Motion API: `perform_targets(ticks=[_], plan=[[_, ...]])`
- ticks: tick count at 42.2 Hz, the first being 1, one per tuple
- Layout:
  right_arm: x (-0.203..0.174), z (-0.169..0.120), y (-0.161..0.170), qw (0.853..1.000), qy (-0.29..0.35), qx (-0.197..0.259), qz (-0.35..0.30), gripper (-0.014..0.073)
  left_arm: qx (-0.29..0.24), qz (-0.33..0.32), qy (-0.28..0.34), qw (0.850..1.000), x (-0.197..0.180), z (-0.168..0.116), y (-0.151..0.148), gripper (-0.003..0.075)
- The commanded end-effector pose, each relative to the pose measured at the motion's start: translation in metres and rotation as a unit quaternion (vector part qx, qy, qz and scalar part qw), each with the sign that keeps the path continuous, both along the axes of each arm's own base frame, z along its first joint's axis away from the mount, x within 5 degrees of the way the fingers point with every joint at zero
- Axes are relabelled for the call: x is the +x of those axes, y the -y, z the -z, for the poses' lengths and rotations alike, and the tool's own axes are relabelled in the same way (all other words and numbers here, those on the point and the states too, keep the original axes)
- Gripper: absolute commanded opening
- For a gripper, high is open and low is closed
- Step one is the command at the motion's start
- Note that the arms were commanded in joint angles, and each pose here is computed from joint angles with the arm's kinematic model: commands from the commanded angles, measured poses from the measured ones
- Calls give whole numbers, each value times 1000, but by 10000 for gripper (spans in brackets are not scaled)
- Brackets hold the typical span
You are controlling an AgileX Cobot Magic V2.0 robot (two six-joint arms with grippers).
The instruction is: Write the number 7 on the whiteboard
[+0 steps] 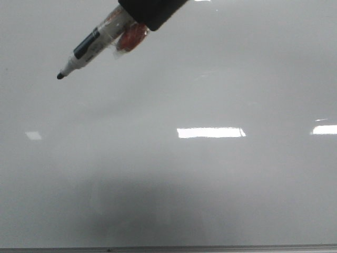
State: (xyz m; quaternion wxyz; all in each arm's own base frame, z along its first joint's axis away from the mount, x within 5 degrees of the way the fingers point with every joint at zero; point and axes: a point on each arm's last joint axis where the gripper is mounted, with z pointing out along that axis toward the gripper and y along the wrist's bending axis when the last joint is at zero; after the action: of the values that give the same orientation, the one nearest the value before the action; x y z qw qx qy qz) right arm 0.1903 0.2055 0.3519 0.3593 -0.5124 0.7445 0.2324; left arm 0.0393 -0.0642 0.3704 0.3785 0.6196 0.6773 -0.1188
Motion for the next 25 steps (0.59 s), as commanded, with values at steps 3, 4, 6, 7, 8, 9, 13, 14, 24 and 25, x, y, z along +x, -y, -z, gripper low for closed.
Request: perform_targets(ticks=[3, 4, 6, 7, 8, 9, 13, 14, 24, 25], plan=[[27, -21, -8, 989, 90, 89, 77, -59, -37, 0, 13, 999, 0, -12, 3, -20], [32, -20, -10, 987, 98, 95, 87, -59, -37, 0, 13, 999, 0, -12, 3, -20], [45, -16, -17, 984, 109, 100, 102, -59, -37, 0, 13, 999, 0, -12, 3, -20], [50, -14, -21, 983, 110, 101, 106, -59, -37, 0, 13, 999, 0, -12, 3, -20], [56, -12, -26, 983, 109, 99, 107, -59, -37, 0, 13, 999, 0, -12, 3, -20], [62, -9, -30, 984, 106, 96, 108, -59, -37, 0, 13, 999, 0, -12, 3, -20], [87, 0, -43, 984, 89, 92, 120, -59, -37, 0, 13, 999, 0, -12, 3, -20], [93, 3, -45, 984, 81, 95, 129, -59, -37, 0, 13, 999, 0, -12, 3, -20], [131, 26, -52, 981, 54, 90, 165, -59, -37, 0, 13, 999, 0, -12, 3, -20], [133, 27, -51, 981, 53, 89, 167, -59, -37, 0, 13, 999, 0, -12, 3, -20]])
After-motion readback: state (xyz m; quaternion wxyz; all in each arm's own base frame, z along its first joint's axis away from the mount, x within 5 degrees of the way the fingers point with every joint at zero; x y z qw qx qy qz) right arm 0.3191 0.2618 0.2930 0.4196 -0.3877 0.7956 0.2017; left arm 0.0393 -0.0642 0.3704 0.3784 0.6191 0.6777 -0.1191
